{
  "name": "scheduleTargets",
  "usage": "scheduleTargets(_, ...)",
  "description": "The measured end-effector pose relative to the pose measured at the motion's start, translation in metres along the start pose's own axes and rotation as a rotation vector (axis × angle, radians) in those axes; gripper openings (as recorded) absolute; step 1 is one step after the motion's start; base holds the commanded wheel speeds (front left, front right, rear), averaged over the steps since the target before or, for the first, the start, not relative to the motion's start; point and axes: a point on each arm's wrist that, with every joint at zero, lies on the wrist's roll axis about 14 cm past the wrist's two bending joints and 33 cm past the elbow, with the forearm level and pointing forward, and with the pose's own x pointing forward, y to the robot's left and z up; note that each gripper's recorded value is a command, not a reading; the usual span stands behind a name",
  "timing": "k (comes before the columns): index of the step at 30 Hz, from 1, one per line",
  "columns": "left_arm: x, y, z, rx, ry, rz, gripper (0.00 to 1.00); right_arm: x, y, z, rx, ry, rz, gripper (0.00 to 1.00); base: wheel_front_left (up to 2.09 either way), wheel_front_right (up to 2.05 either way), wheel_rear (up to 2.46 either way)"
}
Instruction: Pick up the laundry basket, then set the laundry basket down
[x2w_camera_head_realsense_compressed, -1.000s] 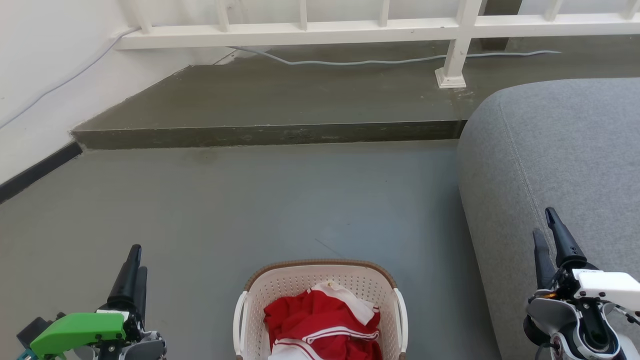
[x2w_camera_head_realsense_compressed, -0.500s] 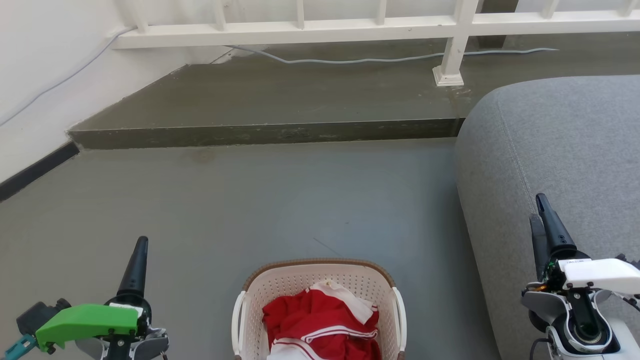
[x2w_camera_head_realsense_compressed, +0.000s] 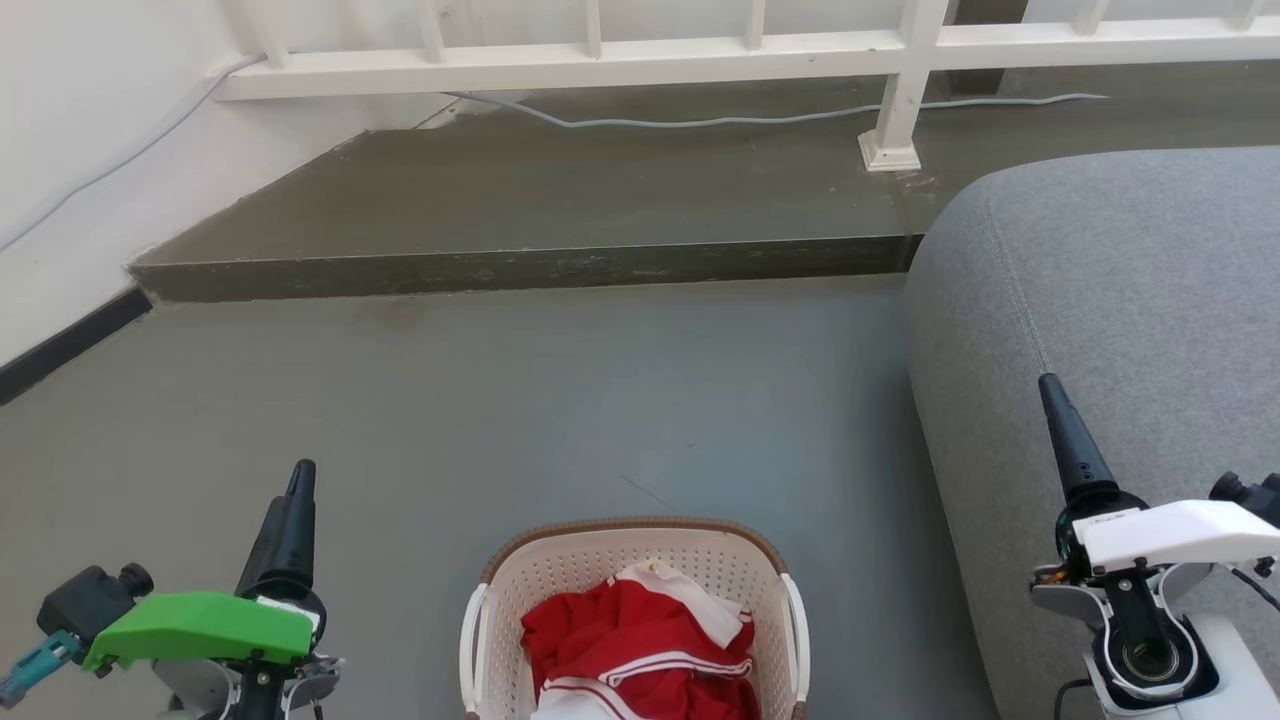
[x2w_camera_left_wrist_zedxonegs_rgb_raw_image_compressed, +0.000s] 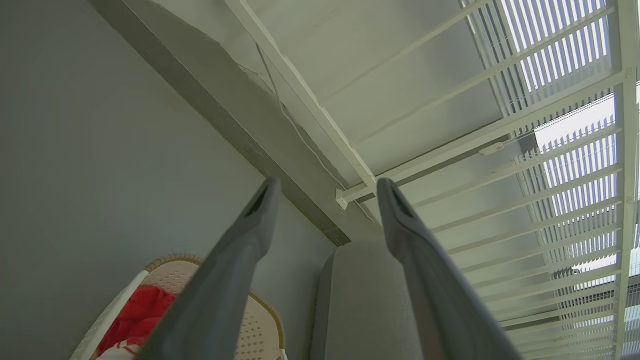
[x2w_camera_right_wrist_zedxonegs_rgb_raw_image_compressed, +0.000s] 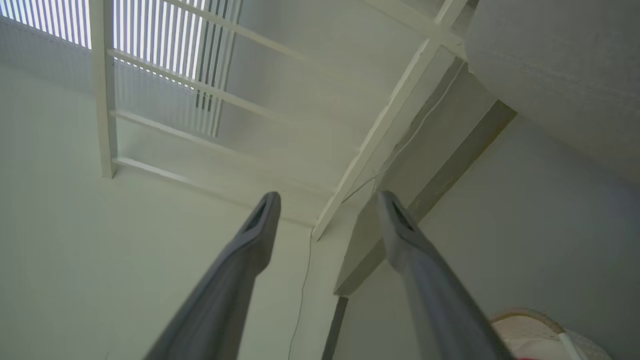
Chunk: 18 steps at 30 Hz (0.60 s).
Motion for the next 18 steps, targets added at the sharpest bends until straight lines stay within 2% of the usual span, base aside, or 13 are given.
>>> scheduleTargets(8,0.001,-0.002,-0.004,0.170,0.020,-0.009,1.00,0.001,0.005,-0.002,-0.196,0.021,0.030,1.00,0.00,0.00,0.00)
scheduleTargets(18,0.007,-0.017,-0.007,0.337,0.010,-0.050,1.00,0.002,0.009,-0.007,-0.356,0.022,0.042,1.00,0.00,0.00,0.00)
